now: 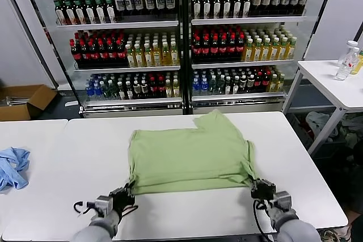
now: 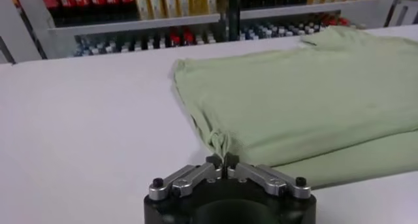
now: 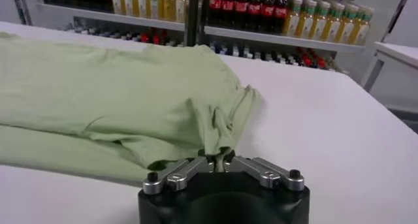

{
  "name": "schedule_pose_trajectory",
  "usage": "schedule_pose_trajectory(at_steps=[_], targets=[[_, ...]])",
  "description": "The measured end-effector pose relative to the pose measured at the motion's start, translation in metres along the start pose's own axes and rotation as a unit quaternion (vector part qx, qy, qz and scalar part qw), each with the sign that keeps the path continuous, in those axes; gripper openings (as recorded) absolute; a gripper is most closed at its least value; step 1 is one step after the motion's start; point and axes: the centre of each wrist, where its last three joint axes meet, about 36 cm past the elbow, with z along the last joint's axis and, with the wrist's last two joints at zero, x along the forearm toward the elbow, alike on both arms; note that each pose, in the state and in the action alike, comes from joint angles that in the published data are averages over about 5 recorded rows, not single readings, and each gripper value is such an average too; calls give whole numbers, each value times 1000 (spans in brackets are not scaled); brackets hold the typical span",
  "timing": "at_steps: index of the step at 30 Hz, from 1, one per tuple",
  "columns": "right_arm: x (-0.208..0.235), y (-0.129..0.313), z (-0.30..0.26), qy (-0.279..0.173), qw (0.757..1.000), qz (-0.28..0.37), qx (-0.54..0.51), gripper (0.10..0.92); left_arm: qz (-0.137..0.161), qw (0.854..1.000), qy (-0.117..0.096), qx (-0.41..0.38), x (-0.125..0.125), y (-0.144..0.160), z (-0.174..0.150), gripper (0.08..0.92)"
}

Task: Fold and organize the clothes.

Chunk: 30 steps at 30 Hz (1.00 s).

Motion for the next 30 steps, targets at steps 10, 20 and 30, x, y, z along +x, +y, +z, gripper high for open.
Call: schedule_pose_trajectory(at_steps=[10, 20, 30], targets=[[59, 14, -17, -19, 1000, 3, 23, 323, -2, 1000, -4, -14, 67, -3, 1, 245], [56, 5, -52, -65, 997, 8, 29, 609, -8, 999, -47, -15, 75, 9, -23, 539], [-18, -17, -80, -75, 997, 9, -7, 819, -20, 997, -73, -1, 15, 22, -42, 801]])
